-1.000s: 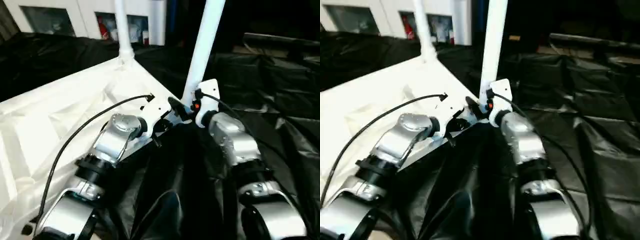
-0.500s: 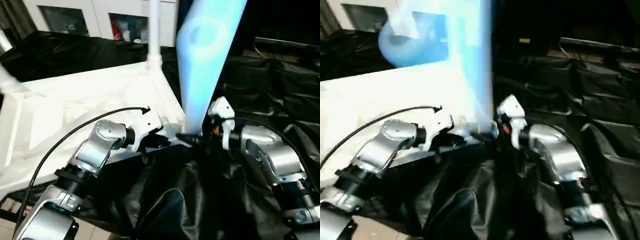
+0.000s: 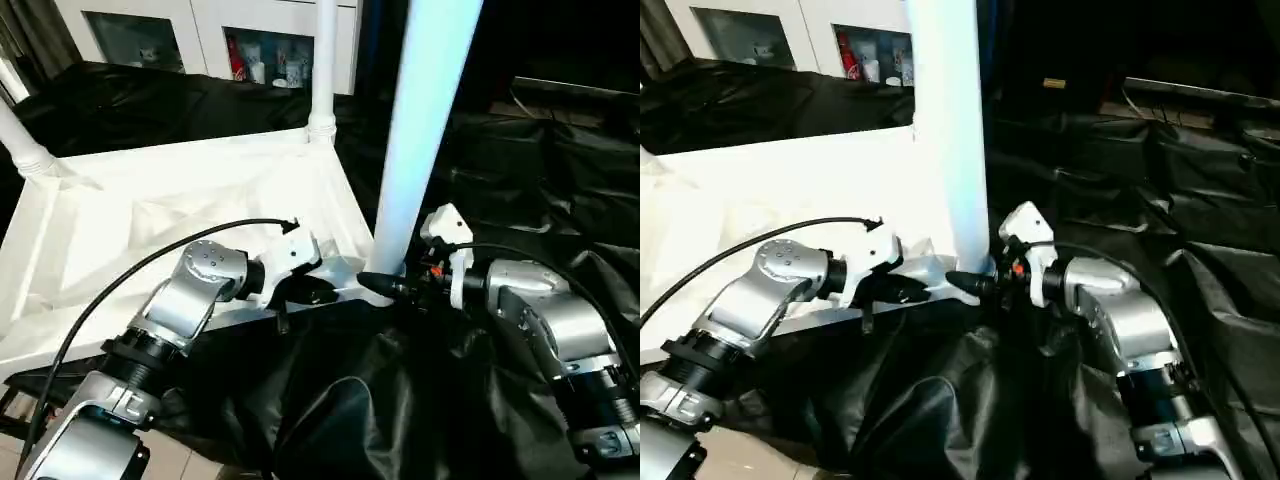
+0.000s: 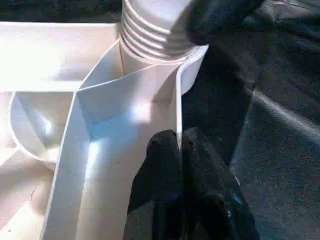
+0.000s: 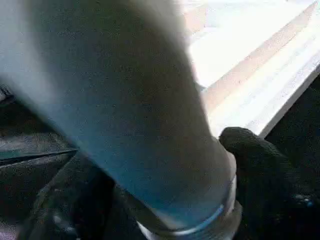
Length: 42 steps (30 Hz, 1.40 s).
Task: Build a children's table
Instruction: Insert table leg to table base
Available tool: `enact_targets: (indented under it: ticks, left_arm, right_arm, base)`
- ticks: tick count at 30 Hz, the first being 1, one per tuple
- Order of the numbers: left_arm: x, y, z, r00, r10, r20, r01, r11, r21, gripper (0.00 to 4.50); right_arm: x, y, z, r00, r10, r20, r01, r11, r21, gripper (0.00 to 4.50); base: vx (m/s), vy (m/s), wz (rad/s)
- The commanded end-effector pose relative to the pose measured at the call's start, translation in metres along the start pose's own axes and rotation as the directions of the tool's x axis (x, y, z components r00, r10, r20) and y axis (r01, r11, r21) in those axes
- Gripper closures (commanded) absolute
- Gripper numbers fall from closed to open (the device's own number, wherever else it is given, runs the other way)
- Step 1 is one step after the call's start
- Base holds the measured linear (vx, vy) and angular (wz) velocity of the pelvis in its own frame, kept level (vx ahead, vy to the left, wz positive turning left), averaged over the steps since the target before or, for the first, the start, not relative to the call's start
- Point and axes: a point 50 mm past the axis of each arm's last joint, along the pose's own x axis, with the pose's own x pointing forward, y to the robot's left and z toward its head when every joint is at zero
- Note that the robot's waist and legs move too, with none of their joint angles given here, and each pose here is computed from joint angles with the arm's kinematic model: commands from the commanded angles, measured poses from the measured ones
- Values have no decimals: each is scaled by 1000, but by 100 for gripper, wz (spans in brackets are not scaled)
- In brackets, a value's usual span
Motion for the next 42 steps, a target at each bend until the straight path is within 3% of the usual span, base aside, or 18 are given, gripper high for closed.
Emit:
enact_targets:
  ticks: [1, 11, 20, 35, 38, 42]
  left_arm:
    - [1, 0, 15, 999, -9, 42, 6, 997, 74, 450]
    - [-1, 1, 11, 999, -16, 31, 13, 996, 92, 450]
    - [1, -1, 9, 998, -58, 35, 54, 995, 87, 450]
    - [-1, 0, 4, 998, -65, 16, 64, 994, 86, 450]
    - [-1, 0, 3, 998, -55, 19, 54, 996, 68, 450]
    - [9, 10, 7, 998, 58, 26, -57, 998, -21, 450]
  right_arm:
    - [7, 7, -7, 999, 41, -1, -41, 998, 42, 139]
    - [0, 2, -22, 1000, 19, 5, -19, 994, 111, 176]
    - [2, -2, -46, 997, 74, -19, -67, 962, 264, 180]
    - [8, 0, -69, 987, 121, -101, -87, 953, 289, 180]
    - [10, 0, -71, 992, 82, -98, -50, 955, 291, 180]
    - [27, -7, -77, 981, -165, -105, 191, 926, 327, 180]
  base:
    - [0, 0, 0]
    - [0, 0, 0]
    - [0, 0, 0]
    - [0, 0, 0]
    - [0, 0, 0]
    - [0, 0, 0]
